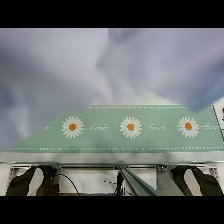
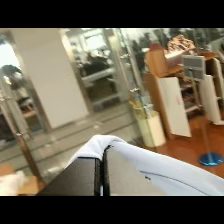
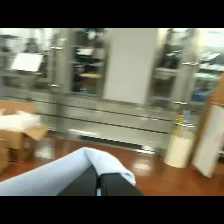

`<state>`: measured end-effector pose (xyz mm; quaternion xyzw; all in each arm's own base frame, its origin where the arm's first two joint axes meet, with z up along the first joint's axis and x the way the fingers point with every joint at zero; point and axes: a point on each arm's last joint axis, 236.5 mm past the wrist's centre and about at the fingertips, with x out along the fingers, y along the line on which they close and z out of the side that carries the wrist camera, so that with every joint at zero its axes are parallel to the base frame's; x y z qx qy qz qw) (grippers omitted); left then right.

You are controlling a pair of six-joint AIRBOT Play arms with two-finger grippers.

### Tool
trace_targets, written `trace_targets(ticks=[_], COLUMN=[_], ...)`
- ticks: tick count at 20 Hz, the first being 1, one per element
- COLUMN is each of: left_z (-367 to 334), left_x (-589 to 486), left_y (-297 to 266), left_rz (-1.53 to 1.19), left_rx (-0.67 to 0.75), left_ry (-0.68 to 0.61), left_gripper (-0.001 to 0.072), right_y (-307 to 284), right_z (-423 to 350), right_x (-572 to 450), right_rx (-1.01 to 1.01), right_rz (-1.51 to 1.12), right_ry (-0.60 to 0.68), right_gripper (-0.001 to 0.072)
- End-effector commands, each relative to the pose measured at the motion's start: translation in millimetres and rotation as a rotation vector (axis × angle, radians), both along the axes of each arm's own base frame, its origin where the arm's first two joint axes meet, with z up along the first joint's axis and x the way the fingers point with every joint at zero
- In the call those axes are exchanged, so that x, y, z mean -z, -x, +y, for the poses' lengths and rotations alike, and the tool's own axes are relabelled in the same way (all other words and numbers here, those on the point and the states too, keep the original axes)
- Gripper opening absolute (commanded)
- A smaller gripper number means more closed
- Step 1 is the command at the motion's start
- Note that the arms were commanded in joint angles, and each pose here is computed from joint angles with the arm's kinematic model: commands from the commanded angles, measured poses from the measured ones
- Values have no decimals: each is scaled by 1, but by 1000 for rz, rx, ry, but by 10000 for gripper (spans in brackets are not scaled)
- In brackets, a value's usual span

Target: Fold the shirts.

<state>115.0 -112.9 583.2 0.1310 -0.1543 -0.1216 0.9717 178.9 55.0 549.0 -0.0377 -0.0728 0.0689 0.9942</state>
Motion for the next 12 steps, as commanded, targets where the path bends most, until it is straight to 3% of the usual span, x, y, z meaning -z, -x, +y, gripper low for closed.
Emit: trace_targets(ticks=[1, 7, 12], left_z=[14, 23, 28], left_x=[9, 92, 175], left_y=[49, 29, -29], left_rz=[-2, 370, 791], left_rx=[-148, -182, -45], left_ry=[101, 85, 101], left_gripper=[18, 17, 17], right_y=[41, 58, 23], right_z=[-14, -27, -31], right_x=[20, 132, 168], right_rx=[138, 192, 110], right_rz=[71, 563, 729], right_ry=[15, -25, -46], right_gripper=[19, 19, 19])
